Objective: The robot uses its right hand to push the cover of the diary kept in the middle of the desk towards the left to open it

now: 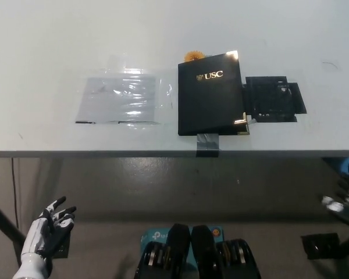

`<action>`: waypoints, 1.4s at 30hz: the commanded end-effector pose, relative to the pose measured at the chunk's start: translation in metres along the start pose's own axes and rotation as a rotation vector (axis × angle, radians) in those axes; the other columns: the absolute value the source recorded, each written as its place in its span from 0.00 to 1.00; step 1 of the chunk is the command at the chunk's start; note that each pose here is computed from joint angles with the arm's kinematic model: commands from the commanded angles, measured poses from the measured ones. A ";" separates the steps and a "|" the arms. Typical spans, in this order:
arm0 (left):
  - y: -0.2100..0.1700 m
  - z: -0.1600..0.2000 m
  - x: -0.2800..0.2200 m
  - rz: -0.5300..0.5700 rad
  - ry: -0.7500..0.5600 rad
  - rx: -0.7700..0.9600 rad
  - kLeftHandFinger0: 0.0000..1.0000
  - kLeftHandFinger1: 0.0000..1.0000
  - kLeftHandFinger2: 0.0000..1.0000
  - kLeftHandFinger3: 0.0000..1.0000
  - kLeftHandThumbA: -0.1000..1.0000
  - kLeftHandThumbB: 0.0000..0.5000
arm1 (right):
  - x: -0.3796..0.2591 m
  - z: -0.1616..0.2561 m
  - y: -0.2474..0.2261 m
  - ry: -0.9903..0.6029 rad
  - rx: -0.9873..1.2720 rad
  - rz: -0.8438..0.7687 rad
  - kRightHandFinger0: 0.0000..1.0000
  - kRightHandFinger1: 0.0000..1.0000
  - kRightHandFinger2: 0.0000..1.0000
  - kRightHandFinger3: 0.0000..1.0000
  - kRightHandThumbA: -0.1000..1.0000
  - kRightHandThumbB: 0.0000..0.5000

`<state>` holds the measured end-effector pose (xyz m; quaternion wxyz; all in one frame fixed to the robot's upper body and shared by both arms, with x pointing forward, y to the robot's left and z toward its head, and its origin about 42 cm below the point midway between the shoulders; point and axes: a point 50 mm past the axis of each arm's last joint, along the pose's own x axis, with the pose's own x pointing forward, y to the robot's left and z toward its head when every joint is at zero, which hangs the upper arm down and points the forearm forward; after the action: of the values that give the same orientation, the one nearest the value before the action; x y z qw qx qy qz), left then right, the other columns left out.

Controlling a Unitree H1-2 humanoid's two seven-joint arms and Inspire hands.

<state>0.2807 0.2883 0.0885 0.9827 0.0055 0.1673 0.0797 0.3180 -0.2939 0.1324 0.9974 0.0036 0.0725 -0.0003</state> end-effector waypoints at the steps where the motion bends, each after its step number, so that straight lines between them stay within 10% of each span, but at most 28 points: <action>1: 0.005 0.009 -0.002 0.017 -0.035 0.009 1.00 0.83 0.75 0.81 0.43 0.50 | 0.003 0.043 0.032 -0.064 -0.025 0.172 0.92 0.96 0.98 1.00 0.83 0.59; 17: 0.005 0.011 -0.003 0.005 -0.042 0.022 1.00 0.83 0.78 0.84 0.41 0.46 | 0.023 0.144 0.085 -0.333 -0.037 0.326 1.00 1.00 1.00 1.00 0.87 0.40; 42: 0.005 0.005 -0.007 0.007 -0.021 0.024 1.00 0.80 0.75 0.83 0.41 0.47 | 0.138 0.121 0.114 -0.040 0.622 -0.014 1.00 1.00 1.00 1.00 0.79 0.35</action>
<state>0.2740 0.2886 0.0865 0.9816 0.0062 0.1738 0.0791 0.4555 -0.1915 0.2150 0.9652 0.2525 0.0663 -0.0150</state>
